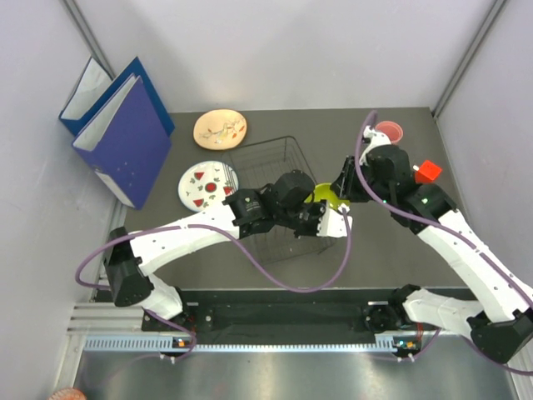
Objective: Unload the mixed dishes from the dish rack
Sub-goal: Pick up the bowl from the dish rack.
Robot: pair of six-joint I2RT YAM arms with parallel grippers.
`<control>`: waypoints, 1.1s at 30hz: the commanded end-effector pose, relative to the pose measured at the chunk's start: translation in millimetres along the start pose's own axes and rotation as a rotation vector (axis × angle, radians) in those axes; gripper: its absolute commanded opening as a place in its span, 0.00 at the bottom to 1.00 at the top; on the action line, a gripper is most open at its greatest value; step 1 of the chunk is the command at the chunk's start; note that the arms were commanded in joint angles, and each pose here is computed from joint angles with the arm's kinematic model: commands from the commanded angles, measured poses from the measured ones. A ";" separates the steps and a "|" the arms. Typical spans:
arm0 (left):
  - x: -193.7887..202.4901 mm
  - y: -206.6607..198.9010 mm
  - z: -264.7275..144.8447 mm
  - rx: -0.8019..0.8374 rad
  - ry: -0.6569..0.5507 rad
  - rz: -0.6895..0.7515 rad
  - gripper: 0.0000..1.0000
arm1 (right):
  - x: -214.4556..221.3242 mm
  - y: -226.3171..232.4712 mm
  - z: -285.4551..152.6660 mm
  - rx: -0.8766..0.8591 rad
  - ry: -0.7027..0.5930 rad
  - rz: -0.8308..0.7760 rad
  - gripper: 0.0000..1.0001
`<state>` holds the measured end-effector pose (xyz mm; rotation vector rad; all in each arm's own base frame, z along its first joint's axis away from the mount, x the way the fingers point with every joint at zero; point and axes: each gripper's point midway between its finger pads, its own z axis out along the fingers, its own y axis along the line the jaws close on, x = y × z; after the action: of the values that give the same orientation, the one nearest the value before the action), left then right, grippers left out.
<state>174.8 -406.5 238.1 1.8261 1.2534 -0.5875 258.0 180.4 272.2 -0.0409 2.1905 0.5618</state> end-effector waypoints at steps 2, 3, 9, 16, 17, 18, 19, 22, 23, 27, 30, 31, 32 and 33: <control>-26.2 22.8 -7.1 -0.071 -0.061 0.064 0.00 | 14.2 -1.6 1.5 0.039 0.034 -0.055 0.35; -25.8 22.8 -7.2 -0.071 -0.059 0.065 0.00 | 15.0 -3.6 0.8 0.048 0.036 -0.059 0.34; -25.5 22.4 -10.4 -0.080 -0.065 0.063 0.00 | 30.6 -9.9 10.7 0.080 0.096 -0.092 0.34; -32.1 26.2 -22.0 -0.108 -0.076 0.066 0.00 | 38.9 -19.3 21.5 0.127 0.105 -0.109 0.00; -31.5 26.3 -21.5 -0.111 -0.072 0.064 0.00 | 38.5 -19.7 21.9 0.129 0.102 -0.109 0.00; -30.8 26.7 -21.9 -0.114 -0.069 0.062 0.00 | 37.5 -19.8 22.1 0.131 0.096 -0.105 0.00; -30.2 32.5 -23.0 -0.147 -0.062 0.055 0.00 | 34.0 -20.4 20.7 0.137 0.078 -0.096 0.00; -26.7 40.3 -26.3 -0.205 -0.057 0.050 0.02 | 20.4 -23.8 15.4 0.166 0.020 -0.081 0.00; -27.7 42.1 -27.7 -0.222 -0.063 0.053 0.06 | 16.4 -23.9 13.3 0.170 0.005 -0.078 0.00; -33.6 62.2 -46.4 -0.374 -0.098 0.030 0.58 | -10.0 -21.1 2.5 0.188 -0.076 -0.057 0.00; -34.6 82.6 -63.1 -0.518 -0.109 -0.024 0.99 | -27.8 -23.1 -2.1 0.211 -0.114 -0.040 0.00; -33.9 87.4 -67.1 -0.549 -0.106 -0.035 0.99 | -41.2 -22.4 -4.5 0.214 -0.139 -0.030 0.00; -32.6 97.7 -75.6 -0.610 -0.104 -0.056 0.99 | -49.7 -22.3 -6.4 0.218 -0.157 -0.019 0.00; -32.3 103.0 -81.8 -0.646 -0.109 -0.084 0.99 | -62.1 -19.4 -6.3 0.218 -0.177 -0.014 0.00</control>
<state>220.0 -386.6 283.5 1.5174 1.2735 -0.3429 265.6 154.4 247.8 -0.0318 2.2470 0.2632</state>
